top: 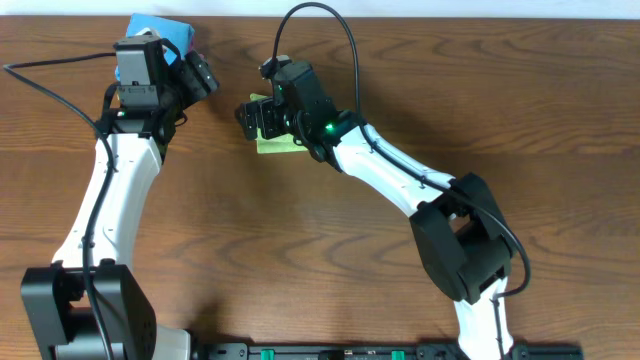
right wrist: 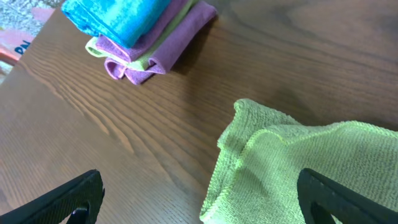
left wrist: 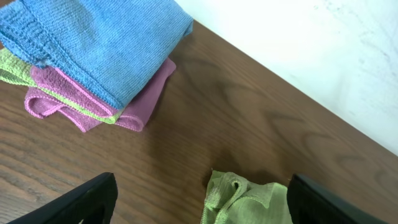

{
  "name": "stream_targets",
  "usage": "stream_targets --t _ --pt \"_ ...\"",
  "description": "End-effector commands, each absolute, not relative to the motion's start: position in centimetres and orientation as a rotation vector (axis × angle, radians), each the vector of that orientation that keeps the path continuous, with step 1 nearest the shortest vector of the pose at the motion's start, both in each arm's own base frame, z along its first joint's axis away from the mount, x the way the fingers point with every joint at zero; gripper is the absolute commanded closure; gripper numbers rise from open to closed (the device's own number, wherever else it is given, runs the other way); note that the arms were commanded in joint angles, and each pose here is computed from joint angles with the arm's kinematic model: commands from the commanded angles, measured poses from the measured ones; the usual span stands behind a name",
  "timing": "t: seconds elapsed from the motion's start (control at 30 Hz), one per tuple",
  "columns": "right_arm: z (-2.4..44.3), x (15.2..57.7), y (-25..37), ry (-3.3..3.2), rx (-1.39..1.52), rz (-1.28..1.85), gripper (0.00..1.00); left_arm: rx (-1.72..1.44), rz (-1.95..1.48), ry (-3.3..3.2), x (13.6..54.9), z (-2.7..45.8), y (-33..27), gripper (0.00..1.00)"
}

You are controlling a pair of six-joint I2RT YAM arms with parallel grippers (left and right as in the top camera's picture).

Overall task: Fold the cloth
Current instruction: 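Lower the folded towel with both grippers onto the table near center-left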

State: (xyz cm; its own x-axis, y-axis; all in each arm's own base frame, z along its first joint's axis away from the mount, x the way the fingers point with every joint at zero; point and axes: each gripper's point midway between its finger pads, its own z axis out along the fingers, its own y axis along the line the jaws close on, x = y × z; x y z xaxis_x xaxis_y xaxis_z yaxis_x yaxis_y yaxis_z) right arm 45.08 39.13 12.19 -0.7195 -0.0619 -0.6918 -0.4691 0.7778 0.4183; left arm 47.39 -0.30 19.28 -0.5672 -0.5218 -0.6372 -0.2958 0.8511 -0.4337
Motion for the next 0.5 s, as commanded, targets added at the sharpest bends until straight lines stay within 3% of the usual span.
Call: stream_targets --t 0.0,0.47 --pt "13.9 46.0 38.5 2.243 -0.37 0.735 0.01 -0.574 -0.357 2.17 47.5 21.2 0.0 0.1" --pt "7.2 45.3 39.7 2.383 -0.313 0.826 0.01 -0.59 -0.366 2.164 47.5 21.3 0.0 0.07"
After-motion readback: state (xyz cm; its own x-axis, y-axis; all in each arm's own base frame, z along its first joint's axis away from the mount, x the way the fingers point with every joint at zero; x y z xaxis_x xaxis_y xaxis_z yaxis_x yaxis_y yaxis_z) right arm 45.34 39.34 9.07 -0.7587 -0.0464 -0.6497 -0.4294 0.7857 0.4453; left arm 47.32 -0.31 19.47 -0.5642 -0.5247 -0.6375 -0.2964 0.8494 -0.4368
